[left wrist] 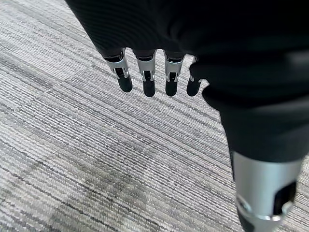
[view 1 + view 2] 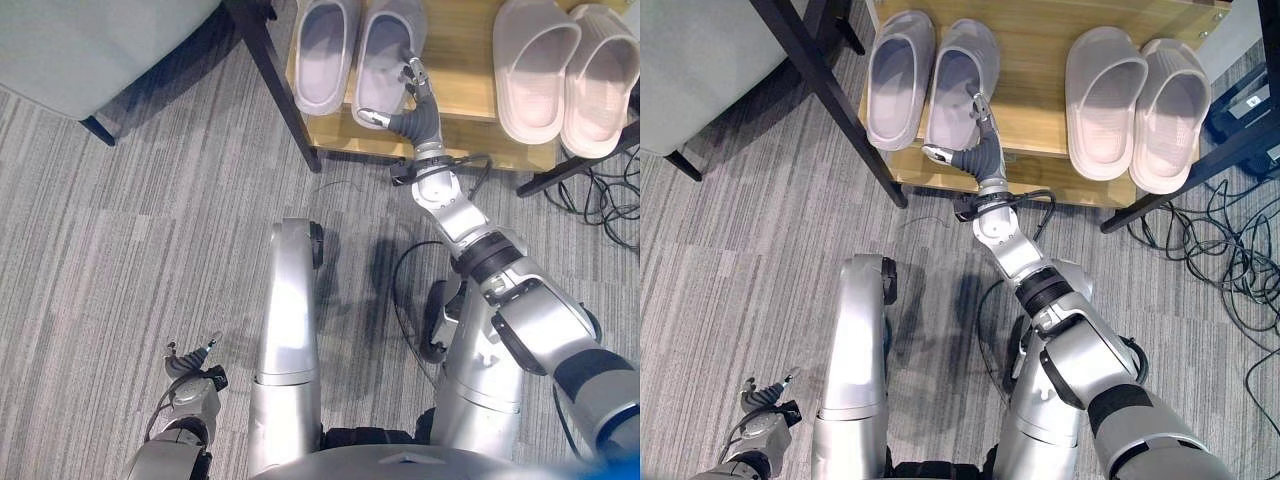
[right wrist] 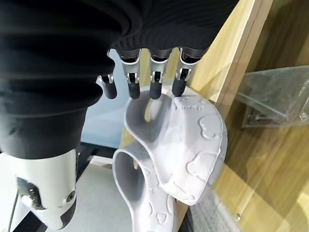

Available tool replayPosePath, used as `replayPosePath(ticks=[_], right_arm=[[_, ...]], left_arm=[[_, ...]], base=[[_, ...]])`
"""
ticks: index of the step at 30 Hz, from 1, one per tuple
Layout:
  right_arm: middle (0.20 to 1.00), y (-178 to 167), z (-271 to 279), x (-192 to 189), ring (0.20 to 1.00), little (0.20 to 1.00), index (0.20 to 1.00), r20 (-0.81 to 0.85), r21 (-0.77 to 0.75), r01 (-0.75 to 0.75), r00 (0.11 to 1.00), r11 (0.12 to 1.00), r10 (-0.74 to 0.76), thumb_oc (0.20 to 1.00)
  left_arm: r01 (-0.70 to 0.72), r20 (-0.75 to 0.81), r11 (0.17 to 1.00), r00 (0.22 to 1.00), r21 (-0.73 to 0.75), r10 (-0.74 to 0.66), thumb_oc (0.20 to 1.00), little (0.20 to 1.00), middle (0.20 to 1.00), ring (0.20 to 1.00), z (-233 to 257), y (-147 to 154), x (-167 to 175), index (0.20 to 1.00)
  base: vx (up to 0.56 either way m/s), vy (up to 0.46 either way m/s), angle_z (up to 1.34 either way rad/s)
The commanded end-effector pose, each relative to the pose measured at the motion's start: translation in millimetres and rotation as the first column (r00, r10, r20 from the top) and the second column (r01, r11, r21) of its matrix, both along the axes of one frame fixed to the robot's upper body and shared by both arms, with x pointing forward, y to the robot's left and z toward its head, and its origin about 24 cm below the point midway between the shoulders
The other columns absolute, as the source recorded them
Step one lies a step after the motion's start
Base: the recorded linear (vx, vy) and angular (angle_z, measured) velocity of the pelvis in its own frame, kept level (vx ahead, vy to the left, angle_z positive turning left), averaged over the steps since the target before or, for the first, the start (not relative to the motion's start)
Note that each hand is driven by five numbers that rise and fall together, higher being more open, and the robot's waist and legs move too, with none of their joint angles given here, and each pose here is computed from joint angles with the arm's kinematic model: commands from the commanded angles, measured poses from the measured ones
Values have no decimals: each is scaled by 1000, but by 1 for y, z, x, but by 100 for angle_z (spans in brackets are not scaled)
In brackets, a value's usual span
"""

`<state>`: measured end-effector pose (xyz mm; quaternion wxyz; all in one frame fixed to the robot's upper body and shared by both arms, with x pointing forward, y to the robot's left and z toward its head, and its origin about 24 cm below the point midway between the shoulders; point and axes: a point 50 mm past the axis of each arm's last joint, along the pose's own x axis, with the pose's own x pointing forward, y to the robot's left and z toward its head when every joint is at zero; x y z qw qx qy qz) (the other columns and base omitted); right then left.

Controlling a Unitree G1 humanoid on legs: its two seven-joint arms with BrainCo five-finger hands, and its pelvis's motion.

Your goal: Arrange the slippers neatly on the shoe rack.

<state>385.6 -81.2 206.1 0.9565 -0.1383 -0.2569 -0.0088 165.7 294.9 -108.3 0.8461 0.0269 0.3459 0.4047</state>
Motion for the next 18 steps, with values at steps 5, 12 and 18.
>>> replayPosePath(ticks=[5, 12, 18], right_arm=[[1000, 17, 54, -11, 1000, 1000, 1000, 210, -7, -89, 974, 996, 89, 1000], [1000, 27, 49, -10, 1000, 1000, 1000, 172, 27, -131, 977, 991, 124, 1000], [1000, 31, 47, -10, 1000, 1000, 1000, 161, 34, -143, 978, 989, 136, 1000]], left_arm=[[-1, -96, 998, 995, 66, 8, 1000, 1000, 1000, 1000, -5, 12, -24, 1000], [-3, -114, 997, 993, 75, 12, 1000, 1000, 1000, 1000, -6, 14, -28, 1000], [-6, -119, 997, 993, 82, 16, 1000, 1000, 1000, 1000, -6, 16, -31, 1000]], base=[[0, 0, 0], [0, 0, 0], [0, 0, 0]])
